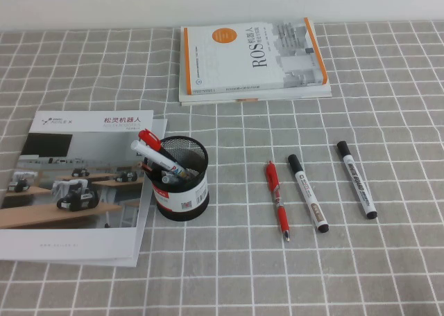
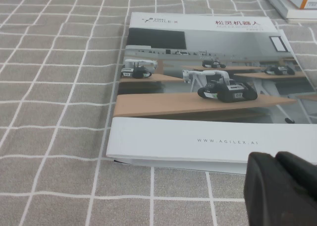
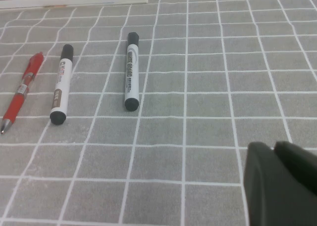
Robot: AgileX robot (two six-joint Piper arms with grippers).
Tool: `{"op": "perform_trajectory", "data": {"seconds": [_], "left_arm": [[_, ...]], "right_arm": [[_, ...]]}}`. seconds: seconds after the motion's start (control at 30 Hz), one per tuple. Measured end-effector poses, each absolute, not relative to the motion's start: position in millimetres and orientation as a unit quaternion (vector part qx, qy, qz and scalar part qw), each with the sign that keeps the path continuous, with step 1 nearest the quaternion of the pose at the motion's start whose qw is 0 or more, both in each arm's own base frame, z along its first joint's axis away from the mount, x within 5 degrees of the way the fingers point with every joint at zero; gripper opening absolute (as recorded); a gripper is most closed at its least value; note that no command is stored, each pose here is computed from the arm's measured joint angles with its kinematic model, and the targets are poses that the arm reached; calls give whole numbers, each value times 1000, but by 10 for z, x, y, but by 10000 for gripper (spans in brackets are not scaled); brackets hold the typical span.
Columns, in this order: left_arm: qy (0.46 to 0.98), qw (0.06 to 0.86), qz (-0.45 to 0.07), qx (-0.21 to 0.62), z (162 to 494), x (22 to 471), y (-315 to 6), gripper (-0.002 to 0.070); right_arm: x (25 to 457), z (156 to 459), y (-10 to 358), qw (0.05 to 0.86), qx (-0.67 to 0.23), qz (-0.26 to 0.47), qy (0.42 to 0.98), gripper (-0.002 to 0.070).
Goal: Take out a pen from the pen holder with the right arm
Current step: 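Take a marker out of the pen holder and lay it on the table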
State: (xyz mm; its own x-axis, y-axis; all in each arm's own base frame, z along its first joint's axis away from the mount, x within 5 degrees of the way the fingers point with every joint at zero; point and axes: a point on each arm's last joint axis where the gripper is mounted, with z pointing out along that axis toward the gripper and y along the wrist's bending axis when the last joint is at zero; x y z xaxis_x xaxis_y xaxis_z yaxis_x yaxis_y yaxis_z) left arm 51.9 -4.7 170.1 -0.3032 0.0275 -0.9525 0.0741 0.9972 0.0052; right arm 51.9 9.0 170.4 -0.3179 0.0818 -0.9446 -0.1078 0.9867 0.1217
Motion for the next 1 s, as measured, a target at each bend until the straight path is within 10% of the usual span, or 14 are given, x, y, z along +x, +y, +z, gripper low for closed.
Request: {"op": "perform_trajectory", "data": {"seconds": [1.0], "left_arm": [[807,589,-20,31,1701,519,-47,-3]], "right_arm": [[531,1756,108,603,14,112,790,-13]]}}
